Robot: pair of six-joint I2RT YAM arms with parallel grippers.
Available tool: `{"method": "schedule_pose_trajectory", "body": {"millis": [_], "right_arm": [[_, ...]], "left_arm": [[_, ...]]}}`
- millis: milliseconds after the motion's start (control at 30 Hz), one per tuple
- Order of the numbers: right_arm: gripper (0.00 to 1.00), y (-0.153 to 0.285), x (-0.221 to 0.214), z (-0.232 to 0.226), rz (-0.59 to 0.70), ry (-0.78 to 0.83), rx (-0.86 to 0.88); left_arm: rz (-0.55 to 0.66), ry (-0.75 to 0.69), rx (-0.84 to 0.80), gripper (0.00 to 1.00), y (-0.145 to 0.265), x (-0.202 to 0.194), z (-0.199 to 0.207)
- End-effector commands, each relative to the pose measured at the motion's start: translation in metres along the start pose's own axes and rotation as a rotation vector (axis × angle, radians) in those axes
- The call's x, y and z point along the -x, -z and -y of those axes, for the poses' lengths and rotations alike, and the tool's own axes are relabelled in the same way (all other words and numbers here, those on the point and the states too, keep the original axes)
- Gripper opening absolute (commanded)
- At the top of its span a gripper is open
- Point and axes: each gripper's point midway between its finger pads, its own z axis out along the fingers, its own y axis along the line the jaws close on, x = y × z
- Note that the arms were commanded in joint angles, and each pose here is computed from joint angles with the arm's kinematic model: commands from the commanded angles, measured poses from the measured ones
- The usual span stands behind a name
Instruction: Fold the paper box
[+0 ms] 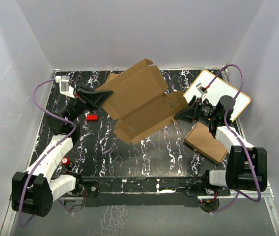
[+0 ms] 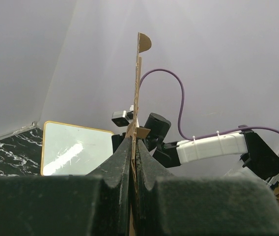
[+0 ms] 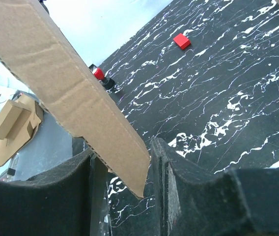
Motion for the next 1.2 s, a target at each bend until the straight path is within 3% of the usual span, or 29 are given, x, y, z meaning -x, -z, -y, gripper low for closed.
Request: {"method": "schedule_pose_trajectory", "body": {"millis": [0,500,1000,1167], "right_arm": [[0.44,0.0,0.009,0.002,0.007,0.065,-0.004],[0.49,-0.003,0.019,-0.011,0.001,0.032,0.039],[0.35,-0.006,0.035,-0.03,-0.006,-0.021,0.062],[0.26,-0.006,0.042,-0.037,0.004,-0.028,0.059]], "left_arm": [[0.053,-0.061,-0.066,0.0,-0.005,0.02,0.021],[0.089,-0.059,-0.069,0.0,-0.009,0.029,0.02],[0.155,-0.084,-0.038,0.0,-0.014,0.05,0.018],[0.174,-0.079,-0.017,0.0,-0.016,0.054,0.012]]}}
